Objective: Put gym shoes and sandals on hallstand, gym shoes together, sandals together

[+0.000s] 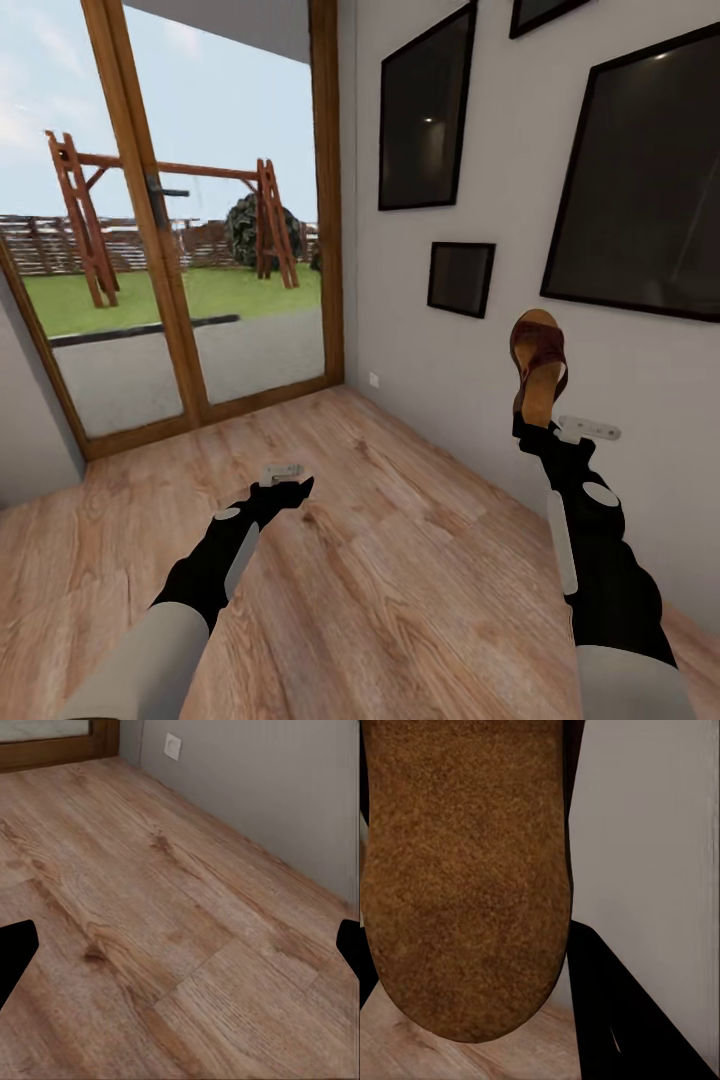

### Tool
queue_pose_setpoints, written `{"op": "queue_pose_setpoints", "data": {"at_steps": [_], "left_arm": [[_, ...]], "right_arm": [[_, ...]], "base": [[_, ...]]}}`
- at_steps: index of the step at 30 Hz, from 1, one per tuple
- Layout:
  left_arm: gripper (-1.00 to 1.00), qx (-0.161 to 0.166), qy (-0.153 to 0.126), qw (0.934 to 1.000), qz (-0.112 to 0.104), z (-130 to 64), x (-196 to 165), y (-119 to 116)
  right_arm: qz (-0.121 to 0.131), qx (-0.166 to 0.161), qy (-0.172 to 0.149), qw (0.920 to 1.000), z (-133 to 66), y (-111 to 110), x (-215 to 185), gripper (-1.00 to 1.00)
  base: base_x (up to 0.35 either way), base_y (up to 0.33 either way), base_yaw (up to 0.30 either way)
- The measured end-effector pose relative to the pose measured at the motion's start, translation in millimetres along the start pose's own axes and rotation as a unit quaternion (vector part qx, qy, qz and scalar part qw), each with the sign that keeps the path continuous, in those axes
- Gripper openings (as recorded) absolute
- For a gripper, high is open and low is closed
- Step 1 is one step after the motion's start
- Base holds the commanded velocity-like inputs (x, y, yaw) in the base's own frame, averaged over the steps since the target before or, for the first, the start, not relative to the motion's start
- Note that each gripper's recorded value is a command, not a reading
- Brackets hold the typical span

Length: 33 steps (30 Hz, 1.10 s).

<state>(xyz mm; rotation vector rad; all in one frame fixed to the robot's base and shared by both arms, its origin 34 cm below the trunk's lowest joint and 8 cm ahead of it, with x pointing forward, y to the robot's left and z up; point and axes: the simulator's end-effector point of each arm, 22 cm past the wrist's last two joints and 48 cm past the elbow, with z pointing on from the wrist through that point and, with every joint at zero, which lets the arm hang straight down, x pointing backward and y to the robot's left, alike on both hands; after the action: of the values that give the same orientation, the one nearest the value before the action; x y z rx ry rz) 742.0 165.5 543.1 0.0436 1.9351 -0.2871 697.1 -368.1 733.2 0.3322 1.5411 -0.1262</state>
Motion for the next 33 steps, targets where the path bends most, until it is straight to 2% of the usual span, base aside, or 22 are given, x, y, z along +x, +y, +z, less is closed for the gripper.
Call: {"op": "queue_pose_setpoints", "data": {"at_steps": [33], "left_arm": [[1.00, 0.000, 0.000, 1.0000, 0.000, 0.0, -0.1, 0.2]], "right_arm": [[0.000, 0.000, 0.000, 1.0000, 0.1, -0.3, -0.2, -1.00]], "base": [[0.000, 0.000, -0.299]]}}
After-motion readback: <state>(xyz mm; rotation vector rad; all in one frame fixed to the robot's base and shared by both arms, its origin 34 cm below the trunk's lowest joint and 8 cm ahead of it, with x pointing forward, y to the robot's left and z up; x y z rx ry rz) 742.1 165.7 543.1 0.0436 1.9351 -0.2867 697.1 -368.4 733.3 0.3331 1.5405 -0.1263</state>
